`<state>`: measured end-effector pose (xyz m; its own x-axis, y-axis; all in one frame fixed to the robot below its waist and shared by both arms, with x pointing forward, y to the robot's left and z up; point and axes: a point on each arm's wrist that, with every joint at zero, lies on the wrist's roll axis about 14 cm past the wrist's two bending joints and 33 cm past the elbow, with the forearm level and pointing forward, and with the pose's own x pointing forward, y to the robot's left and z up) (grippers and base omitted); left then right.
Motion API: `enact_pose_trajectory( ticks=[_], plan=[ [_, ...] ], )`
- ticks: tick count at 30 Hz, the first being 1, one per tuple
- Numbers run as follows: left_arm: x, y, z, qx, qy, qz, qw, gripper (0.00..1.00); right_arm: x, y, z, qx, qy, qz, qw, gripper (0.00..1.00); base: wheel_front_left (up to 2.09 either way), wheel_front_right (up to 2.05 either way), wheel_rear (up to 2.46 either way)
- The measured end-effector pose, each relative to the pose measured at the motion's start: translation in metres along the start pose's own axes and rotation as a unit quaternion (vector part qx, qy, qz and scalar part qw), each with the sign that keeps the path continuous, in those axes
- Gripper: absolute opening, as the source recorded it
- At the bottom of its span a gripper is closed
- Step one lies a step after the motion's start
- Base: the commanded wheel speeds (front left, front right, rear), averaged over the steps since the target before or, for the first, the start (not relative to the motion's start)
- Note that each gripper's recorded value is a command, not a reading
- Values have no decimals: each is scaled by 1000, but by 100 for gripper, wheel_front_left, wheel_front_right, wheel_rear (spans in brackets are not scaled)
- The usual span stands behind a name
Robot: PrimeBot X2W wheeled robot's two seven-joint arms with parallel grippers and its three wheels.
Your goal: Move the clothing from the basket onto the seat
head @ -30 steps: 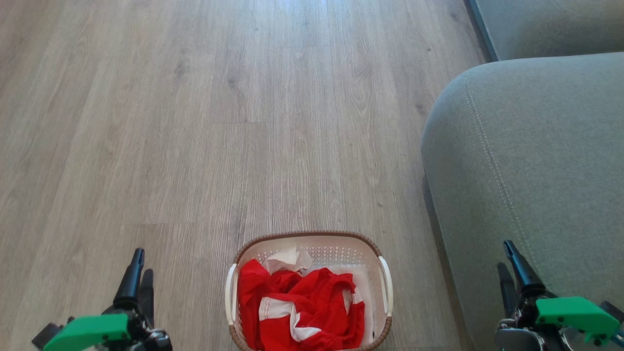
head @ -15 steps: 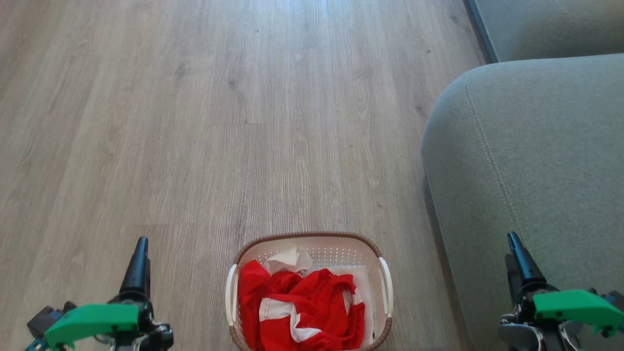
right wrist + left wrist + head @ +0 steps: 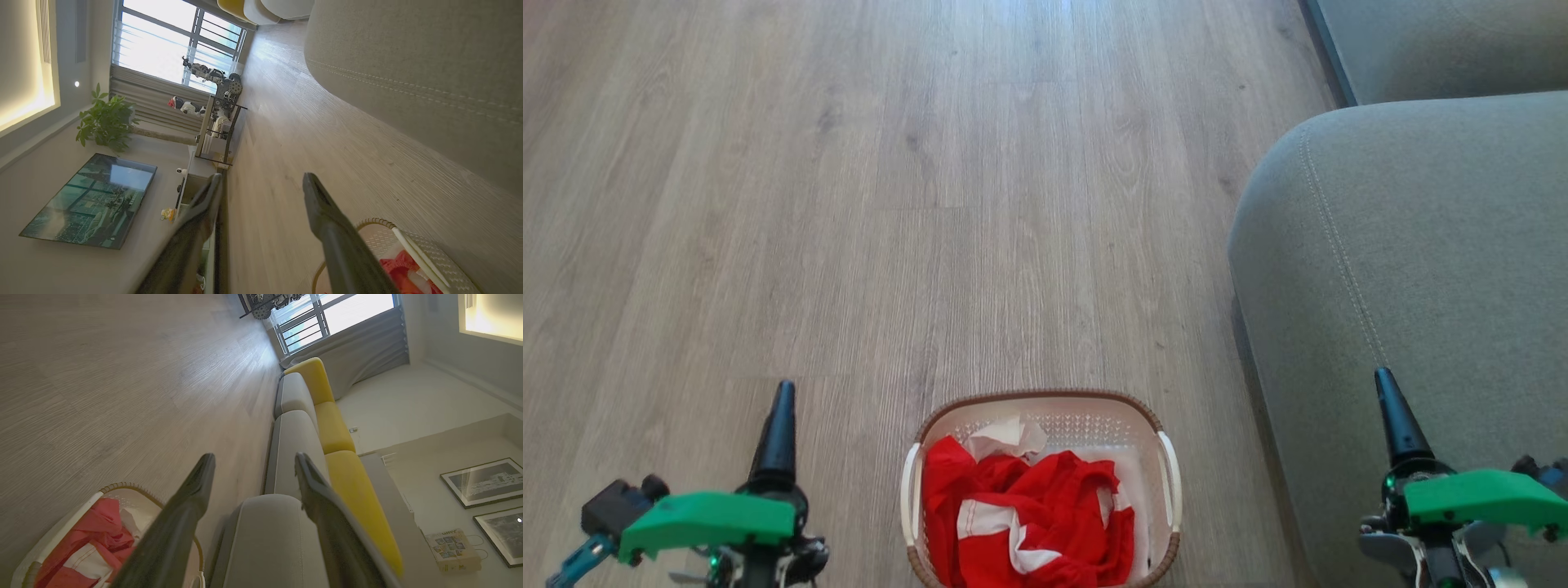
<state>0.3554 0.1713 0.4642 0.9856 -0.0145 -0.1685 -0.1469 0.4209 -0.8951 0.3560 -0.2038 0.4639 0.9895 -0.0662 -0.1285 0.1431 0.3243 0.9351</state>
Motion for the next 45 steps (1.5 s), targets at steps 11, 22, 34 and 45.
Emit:
enact_pose_trajectory(
  ticks=[11, 22, 34, 45],
  plan=[
    [0, -9, 1, 87, -10, -7, 996, 100, 1, 13, -1, -75, -3, 22, 997, 100, 0, 0, 0],
    [-5, -11, -2, 174, -16, -7, 985, 100, 2, 23, -5, -148, -5, 40, 988, 100, 0, 0, 0],
    [-9, -18, 0, 260, -32, -14, 965, 100, 1, 31, -10, -222, -5, 57, 973, 100, 0, 0, 0],
    [-10, -24, -2, 326, -43, -24, 944, 100, 1, 39, -12, -281, -12, 73, 957, 100, 0, 0, 0]
  ],
)
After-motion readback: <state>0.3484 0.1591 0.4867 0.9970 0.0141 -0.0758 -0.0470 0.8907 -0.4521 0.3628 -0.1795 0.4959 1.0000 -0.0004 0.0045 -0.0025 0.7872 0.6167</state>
